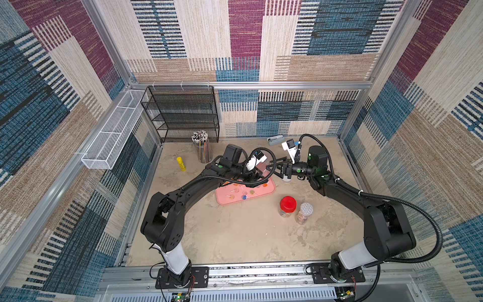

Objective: Pour the candies out of the jar
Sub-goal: Place the jar at the center of the board.

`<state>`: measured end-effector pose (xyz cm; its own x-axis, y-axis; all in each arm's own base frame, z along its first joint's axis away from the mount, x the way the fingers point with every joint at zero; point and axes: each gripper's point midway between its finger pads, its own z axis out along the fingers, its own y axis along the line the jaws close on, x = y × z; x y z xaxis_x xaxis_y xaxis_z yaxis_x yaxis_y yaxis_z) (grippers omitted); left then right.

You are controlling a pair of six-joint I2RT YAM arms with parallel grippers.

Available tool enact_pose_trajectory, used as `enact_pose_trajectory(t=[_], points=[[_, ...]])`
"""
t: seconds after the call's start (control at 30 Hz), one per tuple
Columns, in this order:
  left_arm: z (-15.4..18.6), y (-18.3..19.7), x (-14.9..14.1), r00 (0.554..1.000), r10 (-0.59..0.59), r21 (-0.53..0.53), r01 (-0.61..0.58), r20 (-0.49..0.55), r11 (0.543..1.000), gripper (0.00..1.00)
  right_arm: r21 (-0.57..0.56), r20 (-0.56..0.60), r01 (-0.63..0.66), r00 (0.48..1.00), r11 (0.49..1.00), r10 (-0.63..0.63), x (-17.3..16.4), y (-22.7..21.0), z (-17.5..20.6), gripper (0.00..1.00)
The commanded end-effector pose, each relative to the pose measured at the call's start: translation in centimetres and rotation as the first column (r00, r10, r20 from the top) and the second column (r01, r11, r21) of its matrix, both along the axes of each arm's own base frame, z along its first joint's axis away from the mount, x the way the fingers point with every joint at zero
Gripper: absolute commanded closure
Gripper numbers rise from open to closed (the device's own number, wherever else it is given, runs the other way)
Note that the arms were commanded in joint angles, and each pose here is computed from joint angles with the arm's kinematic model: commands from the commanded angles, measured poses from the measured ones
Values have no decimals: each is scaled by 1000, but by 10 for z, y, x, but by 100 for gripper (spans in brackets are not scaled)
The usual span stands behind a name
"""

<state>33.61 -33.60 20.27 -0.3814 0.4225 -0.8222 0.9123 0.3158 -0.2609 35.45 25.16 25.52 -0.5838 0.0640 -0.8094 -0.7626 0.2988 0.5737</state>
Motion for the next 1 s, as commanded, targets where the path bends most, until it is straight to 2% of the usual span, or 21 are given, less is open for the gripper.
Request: enact_pose_trajectory(t=[0.0, 0.13, 0.23, 0.27, 0.3, 0.33, 0.37, 0.53, 0.67, 0.77, 0.87, 0.97], points=[[3, 0, -1, 999, -22, 10, 22, 30, 1000, 100, 24, 20, -22, 1000, 999, 21, -1, 3, 9, 37], [5, -1, -1, 999, -24, 12, 24, 35, 1000, 94, 27, 22, -29, 999, 999, 29, -3, 3, 12, 46], [5, 0, -1, 999, -24, 13, 24, 38, 1000, 85, 27, 27, -29, 999, 999, 28, -3, 2, 13, 49], [5, -1, 0, 999, -25, 14, 24, 39, 1000, 75, 28, 30, -29, 999, 999, 28, -3, 3, 15, 49], [5, 0, 0, 999, -22, 15, 21, 39, 1000, 56, 28, 31, -28, 999, 999, 27, -3, 2, 15, 50], [6, 0, 0, 999, -20, 14, 19, 42, 1000, 24, 28, 32, -26, 999, 999, 25, -3, 2, 16, 50], [6, 0, 1, 999, -14, 15, 14, 46, 1000, 1, 26, 33, -19, 999, 999, 19, -1, 2, 16, 50], [4, 10, 7, 996, 51, 40, -54, 78, 998, 0, -38, 61, 92, 994, 995, -90, 19, -8, 15, 50], [1, 29, 22, 974, 189, 52, -196, 121, 979, 0, -118, 82, 235, 971, 965, -226, 51, -29, 7, 50], [-4, 46, 33, 946, 300, 50, -308, 120, 950, 0, -211, 108, 408, 913, 888, -393, 86, -55, -8, 50], [-11, 63, 44, 905, 410, 47, -417, 113, 907, 0, -289, 168, 575, 818, 766, -551, 118, -83, -18, 50], [-17, 82, 53, 852, 513, 57, -520, 110, 852, 1, -322, 239, 681, 731, 657, -640, 138, -105, -24, 50]])
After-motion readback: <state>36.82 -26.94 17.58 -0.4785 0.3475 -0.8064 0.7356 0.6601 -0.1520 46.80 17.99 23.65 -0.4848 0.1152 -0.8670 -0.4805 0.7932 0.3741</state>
